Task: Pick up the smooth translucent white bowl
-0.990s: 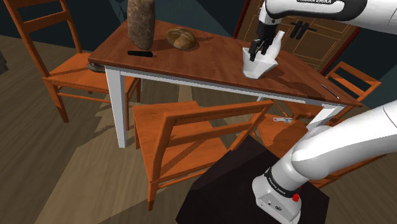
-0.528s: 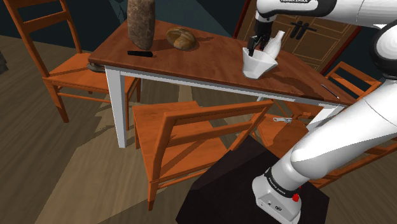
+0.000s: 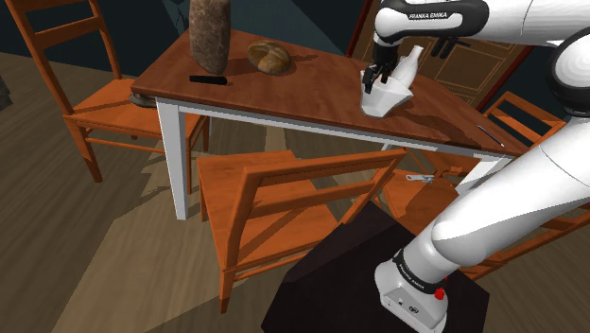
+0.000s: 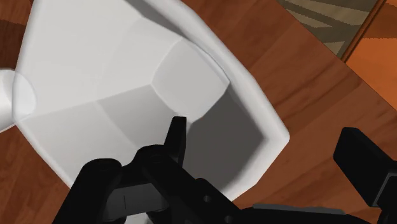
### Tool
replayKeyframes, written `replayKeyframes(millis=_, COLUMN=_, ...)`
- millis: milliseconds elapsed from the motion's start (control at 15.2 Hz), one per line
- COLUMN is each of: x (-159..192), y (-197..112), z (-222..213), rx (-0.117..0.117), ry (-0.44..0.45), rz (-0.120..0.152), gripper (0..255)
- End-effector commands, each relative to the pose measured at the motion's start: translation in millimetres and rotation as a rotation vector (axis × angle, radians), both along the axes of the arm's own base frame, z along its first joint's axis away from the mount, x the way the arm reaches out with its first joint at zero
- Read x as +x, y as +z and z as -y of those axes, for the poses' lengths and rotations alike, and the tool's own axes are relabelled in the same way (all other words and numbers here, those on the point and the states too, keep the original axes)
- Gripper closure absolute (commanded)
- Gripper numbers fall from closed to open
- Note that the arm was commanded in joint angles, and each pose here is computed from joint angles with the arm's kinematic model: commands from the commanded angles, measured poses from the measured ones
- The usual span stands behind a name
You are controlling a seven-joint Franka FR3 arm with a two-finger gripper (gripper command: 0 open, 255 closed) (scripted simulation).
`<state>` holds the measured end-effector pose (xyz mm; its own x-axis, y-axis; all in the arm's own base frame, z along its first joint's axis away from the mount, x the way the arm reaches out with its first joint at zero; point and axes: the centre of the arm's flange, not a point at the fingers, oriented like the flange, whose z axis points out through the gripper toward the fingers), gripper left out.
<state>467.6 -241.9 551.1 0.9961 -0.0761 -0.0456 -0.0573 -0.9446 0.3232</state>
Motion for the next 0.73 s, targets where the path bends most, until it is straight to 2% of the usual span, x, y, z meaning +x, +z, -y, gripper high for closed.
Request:
replayKeyframes(millis=0, x=-0.3, y=-1.3, z=-0.3, rx=0.0, ry=0.0, rz=0.001, gripper=255)
replayKeyframes(millis=660, x=-0.2, y=4.2, z=0.0, rx=0.0, ry=0.0, rz=0.001, gripper=255)
